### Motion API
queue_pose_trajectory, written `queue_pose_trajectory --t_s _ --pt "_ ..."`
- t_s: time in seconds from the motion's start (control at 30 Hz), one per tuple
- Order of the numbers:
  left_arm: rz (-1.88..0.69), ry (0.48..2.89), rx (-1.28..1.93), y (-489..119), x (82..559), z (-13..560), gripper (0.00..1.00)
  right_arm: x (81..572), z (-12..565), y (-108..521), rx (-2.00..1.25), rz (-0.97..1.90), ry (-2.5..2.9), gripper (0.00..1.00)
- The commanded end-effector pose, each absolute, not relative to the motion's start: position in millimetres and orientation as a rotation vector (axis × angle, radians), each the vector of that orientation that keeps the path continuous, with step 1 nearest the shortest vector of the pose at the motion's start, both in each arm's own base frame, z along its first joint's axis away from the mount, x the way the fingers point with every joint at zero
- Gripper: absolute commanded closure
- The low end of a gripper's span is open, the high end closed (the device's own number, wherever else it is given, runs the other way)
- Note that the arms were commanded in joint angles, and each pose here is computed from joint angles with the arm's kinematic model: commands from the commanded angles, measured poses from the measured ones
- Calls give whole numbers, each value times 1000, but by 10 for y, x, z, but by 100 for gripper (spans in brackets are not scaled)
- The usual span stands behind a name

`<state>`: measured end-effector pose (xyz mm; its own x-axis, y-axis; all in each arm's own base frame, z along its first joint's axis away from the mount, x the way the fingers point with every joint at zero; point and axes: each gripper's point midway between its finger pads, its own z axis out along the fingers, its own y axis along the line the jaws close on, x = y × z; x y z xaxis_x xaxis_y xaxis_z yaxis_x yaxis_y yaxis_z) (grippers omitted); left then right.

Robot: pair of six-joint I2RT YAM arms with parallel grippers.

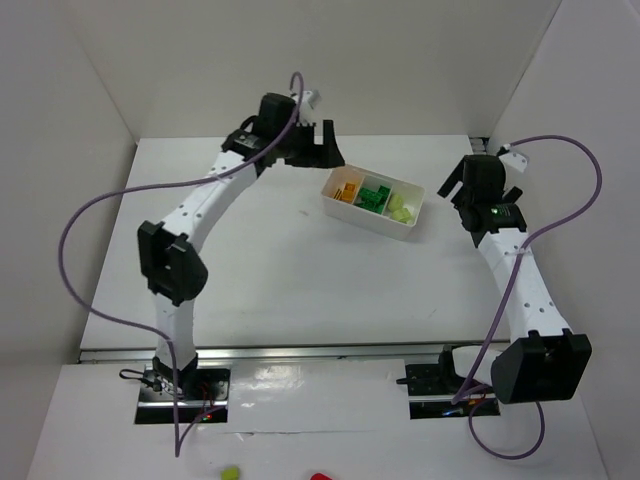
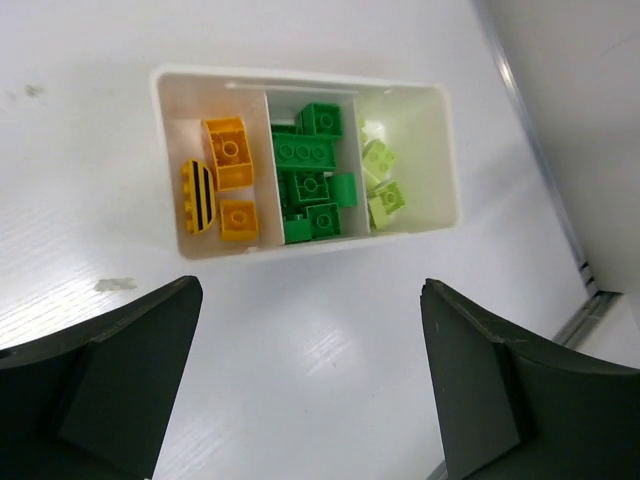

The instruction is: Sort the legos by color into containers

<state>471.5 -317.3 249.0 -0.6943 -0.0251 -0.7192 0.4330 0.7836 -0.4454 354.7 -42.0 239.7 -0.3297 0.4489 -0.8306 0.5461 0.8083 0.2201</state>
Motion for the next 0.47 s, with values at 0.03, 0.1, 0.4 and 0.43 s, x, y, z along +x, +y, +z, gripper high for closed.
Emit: queue_pose_trajectory --t_s 0.03,0.1,0.4,0.43 --pt "-771 2043 284 -2620 4523 3359 0 3330 2493 -781 894 -353 1884 0" --pt "-752 2052 262 -2408 4448 3372 0 3280 2482 -802 899 -361 1871 0" --pt "-720 1951 217 -1824 4018 3774 0 3220 2384 -768 890 -332 1873 0" --pt "-727 1966 204 -1820 3989 3723 0 3220 2384 -768 890 -332 1873 0"
